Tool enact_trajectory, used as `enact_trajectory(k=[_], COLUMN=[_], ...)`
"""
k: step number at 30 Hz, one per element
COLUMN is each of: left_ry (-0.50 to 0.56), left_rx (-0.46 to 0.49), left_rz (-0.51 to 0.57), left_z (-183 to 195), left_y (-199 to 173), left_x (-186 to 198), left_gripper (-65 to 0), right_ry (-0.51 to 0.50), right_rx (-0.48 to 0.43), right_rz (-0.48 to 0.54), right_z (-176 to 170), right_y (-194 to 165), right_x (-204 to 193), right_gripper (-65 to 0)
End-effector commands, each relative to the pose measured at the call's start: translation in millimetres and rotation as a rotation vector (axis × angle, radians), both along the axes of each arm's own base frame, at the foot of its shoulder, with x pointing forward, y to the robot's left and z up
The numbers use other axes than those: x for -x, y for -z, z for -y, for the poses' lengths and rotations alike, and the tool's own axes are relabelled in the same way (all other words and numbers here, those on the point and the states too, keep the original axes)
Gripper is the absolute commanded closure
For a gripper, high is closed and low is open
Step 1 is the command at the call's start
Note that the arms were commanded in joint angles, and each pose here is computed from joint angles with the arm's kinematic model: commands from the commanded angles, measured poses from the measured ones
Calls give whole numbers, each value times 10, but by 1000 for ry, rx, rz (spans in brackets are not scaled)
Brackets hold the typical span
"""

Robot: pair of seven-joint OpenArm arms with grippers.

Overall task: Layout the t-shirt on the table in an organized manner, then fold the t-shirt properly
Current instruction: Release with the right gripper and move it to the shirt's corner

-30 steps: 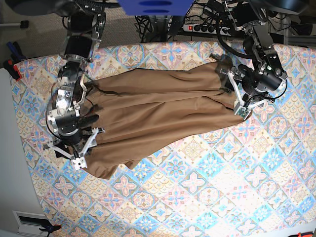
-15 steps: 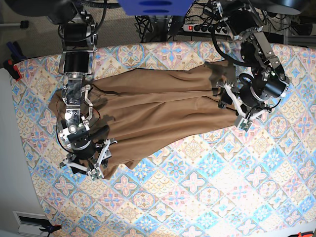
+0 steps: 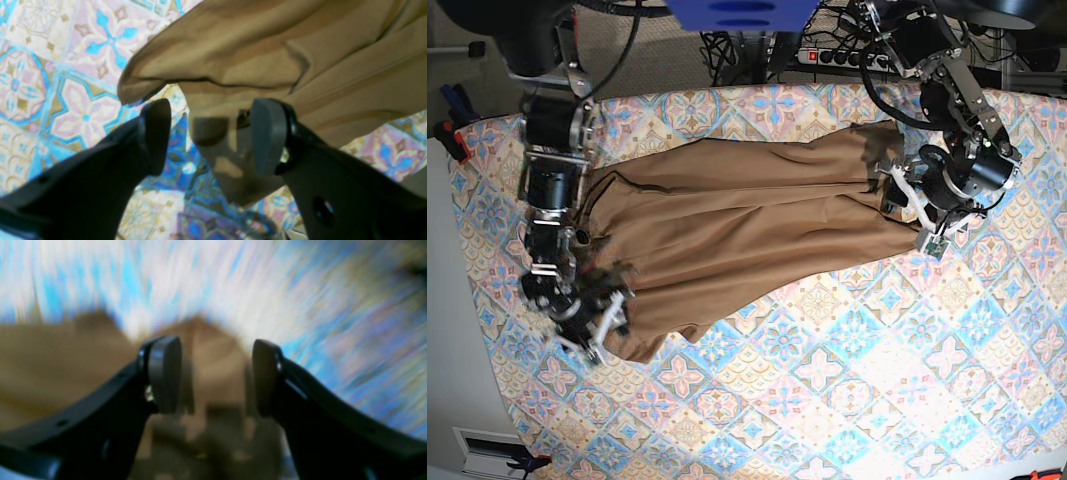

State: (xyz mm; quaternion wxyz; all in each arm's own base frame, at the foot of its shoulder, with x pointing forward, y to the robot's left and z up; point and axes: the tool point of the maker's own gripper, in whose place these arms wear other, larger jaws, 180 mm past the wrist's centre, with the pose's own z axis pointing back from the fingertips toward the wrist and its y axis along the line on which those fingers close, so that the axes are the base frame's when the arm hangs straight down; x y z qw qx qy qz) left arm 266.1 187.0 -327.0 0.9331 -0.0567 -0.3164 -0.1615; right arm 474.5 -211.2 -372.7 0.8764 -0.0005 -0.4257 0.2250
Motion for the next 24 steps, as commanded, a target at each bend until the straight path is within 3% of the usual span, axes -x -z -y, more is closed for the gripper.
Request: enact_trajectory(k=[1,7,11,16,20,24], left_ry=[6,57,101,100,103,101], left_rx=[2,40,60,63,58,56], left_rz=[37,42,22,13,11,-2], left_z=[5,256,441,450,442,431], left_y=[-92,-88,-29,-4,0,34], left_x=[-59,-89,-36,-6,-1,36], left_gripper=[-368,-368,-368,-368,-368,-368], right_ry=[17,47,156,223,357,458], right_rx=[-29,-33,-26,40,118,225], right_rz=[93,116,62,183,285,249], right_z=[64,236,613,895,1330,1598], right_y=[-291,-336,-78,-626,-1272,-1414], right_x=[-202,-190,201,199,347,790], right_gripper=[-329,-329,-329,-329,-329,-329])
